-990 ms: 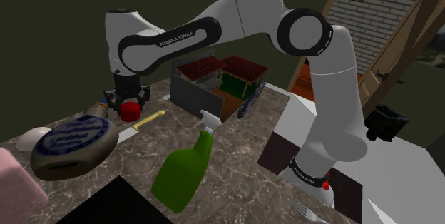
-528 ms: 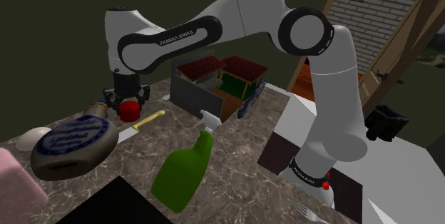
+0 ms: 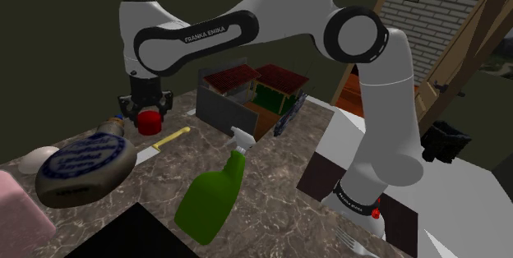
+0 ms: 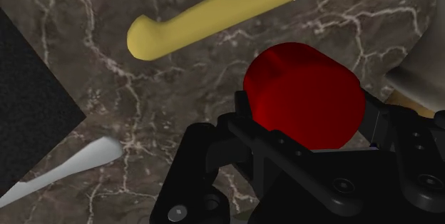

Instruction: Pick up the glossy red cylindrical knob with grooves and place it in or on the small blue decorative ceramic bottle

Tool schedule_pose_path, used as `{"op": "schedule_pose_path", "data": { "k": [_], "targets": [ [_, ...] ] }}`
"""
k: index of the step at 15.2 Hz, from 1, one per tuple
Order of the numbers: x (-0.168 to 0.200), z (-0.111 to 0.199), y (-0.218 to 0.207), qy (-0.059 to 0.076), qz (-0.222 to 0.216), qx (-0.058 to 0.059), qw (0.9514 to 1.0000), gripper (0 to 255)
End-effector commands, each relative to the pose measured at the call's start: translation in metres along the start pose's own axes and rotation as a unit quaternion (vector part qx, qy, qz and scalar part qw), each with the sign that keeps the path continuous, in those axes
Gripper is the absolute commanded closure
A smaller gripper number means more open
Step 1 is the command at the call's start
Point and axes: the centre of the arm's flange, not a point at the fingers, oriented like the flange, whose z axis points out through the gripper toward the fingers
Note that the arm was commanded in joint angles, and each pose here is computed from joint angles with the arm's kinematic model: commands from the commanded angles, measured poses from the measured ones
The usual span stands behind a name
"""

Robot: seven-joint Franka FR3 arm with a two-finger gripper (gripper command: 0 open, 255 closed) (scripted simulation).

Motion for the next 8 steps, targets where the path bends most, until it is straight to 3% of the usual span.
{"op": "schedule_pose_path", "data": {
  "k": [1, 8],
  "targets": [
    [0.001, -0.010, 0.001, 0.000, 0.000, 0.000, 1.0000, 255],
    [0.001, -0.047, 0.001, 0.000, 0.000, 0.000, 1.0000, 255]
  ]
}}
